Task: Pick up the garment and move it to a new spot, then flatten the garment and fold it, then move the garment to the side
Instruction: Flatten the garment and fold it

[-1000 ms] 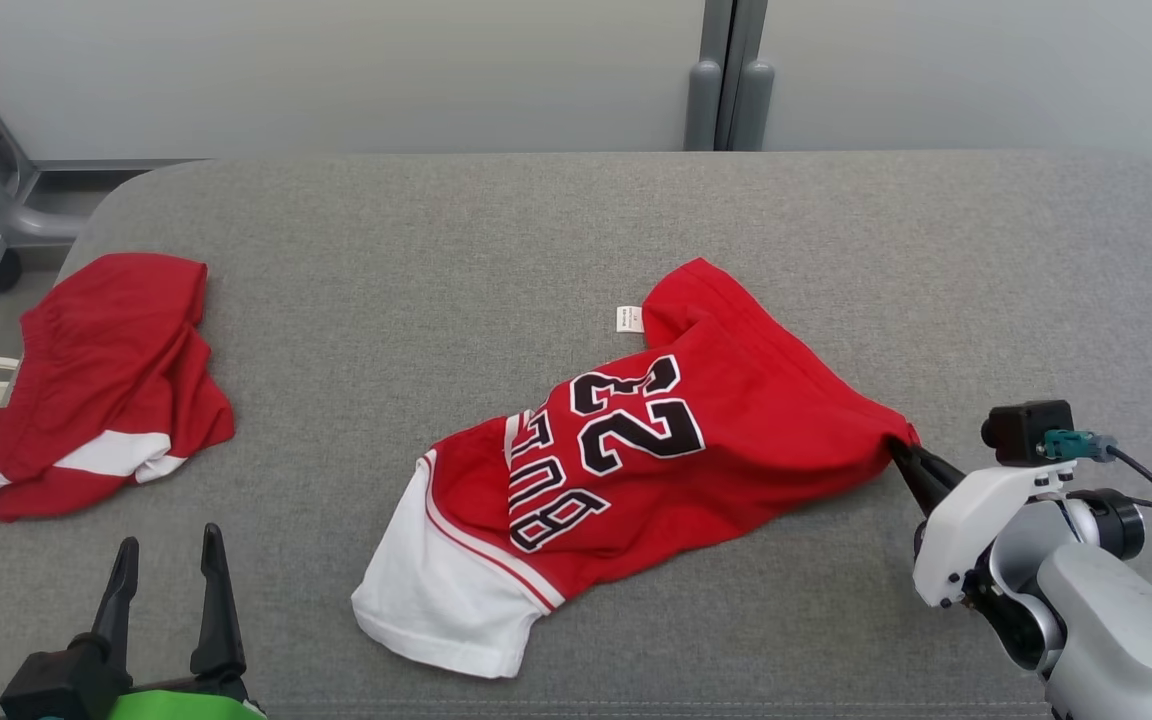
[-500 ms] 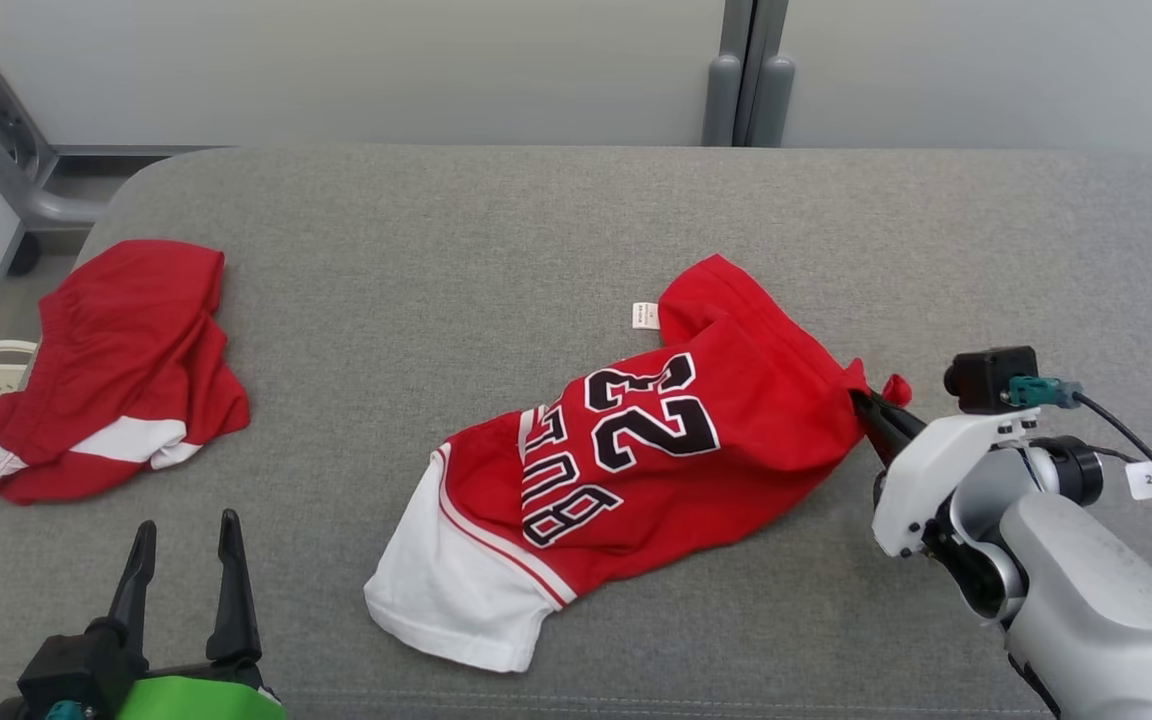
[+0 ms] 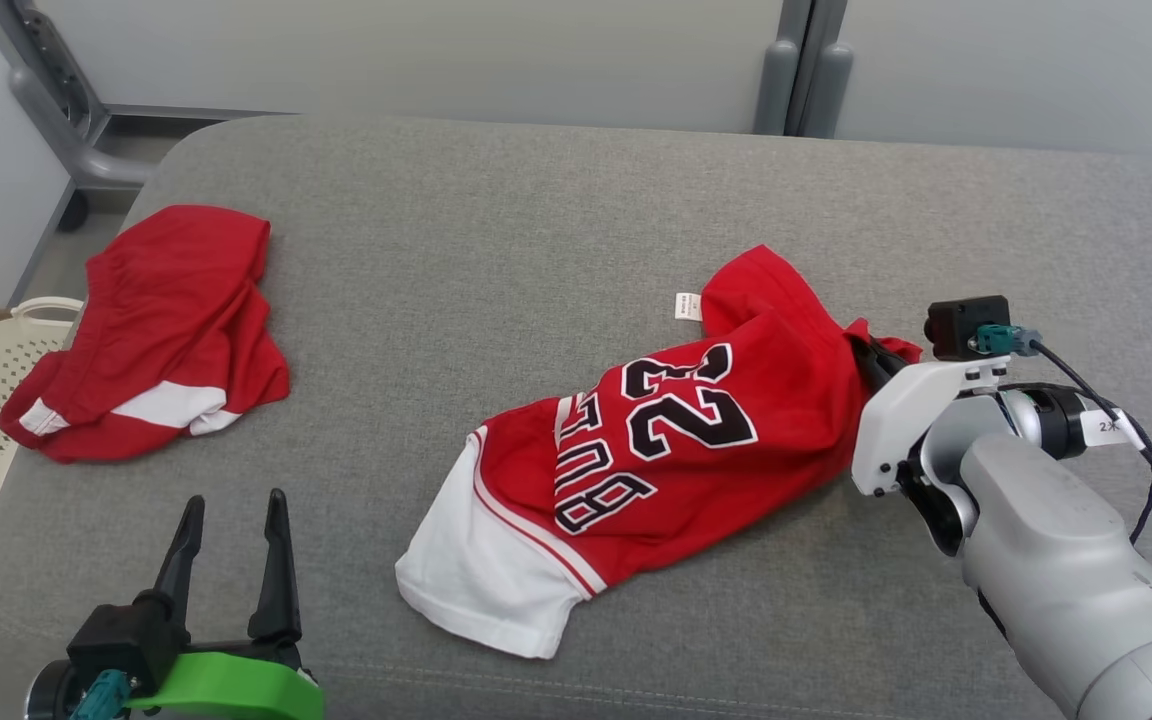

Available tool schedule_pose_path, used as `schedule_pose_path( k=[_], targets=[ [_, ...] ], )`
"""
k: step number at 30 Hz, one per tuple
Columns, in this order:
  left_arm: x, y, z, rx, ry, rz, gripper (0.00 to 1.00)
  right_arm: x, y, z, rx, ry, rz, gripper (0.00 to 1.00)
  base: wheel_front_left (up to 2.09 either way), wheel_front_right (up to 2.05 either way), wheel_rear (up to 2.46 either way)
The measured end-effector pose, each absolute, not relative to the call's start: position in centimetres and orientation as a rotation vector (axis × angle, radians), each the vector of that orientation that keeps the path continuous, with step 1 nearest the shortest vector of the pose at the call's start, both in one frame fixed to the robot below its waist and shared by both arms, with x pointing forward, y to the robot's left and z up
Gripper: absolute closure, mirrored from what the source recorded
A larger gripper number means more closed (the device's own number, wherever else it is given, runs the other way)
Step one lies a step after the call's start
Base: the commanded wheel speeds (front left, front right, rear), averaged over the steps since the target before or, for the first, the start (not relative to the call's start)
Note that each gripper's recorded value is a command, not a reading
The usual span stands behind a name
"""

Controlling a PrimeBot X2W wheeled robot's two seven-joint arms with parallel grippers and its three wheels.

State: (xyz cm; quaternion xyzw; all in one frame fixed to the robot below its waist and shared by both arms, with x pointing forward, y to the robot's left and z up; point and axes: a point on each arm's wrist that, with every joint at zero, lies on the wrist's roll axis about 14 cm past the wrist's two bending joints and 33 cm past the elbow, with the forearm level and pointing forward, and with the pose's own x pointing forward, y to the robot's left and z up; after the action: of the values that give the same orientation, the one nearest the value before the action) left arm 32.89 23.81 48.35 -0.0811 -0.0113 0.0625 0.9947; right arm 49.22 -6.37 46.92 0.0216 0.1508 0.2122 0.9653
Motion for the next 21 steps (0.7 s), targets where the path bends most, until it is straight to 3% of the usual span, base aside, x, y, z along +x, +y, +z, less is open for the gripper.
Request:
schedule_pose_path(
  k=[9, 10, 11, 12, 13, 21],
  targets=[
    [32.3, 23.7, 48.1, -0.167, -0.014, 0.125, 0.0, 50.0, -4.4, 46.2, 0.02, 0.319, 0.431, 1.0, 0.0, 0.0, 0.0],
    [32.2, 23.7, 48.1, -0.167, -0.012, 0.128, 0.0, 49.9, -4.2, 46.0, 0.016, 0.322, 0.434, 0.86, 0.0, 0.0, 0.0],
    [32.1, 23.7, 48.0, -0.168, -0.01, 0.129, 0.0, 49.9, -4.0, 45.9, 0.014, 0.321, 0.438, 0.6, 0.0, 0.0, 0.0],
    [32.0, 23.8, 48.0, -0.168, -0.009, 0.132, 0.0, 49.8, -3.8, 45.9, 0.011, 0.321, 0.443, 0.18, 0.0, 0.0, 0.0],
    [32.0, 23.8, 47.9, -0.169, -0.008, 0.133, 0.0, 49.8, -3.5, 45.9, 0.012, 0.319, 0.448, 0.0, 0.0, 0.0, 0.0],
    [32.3, 23.8, 48.1, -0.174, -0.015, 0.13, 0.0, 49.7, -4.3, 46.3, 0.012, 0.29, 0.436, 0.0, 0.0, 0.0, 0.0]
  ],
)
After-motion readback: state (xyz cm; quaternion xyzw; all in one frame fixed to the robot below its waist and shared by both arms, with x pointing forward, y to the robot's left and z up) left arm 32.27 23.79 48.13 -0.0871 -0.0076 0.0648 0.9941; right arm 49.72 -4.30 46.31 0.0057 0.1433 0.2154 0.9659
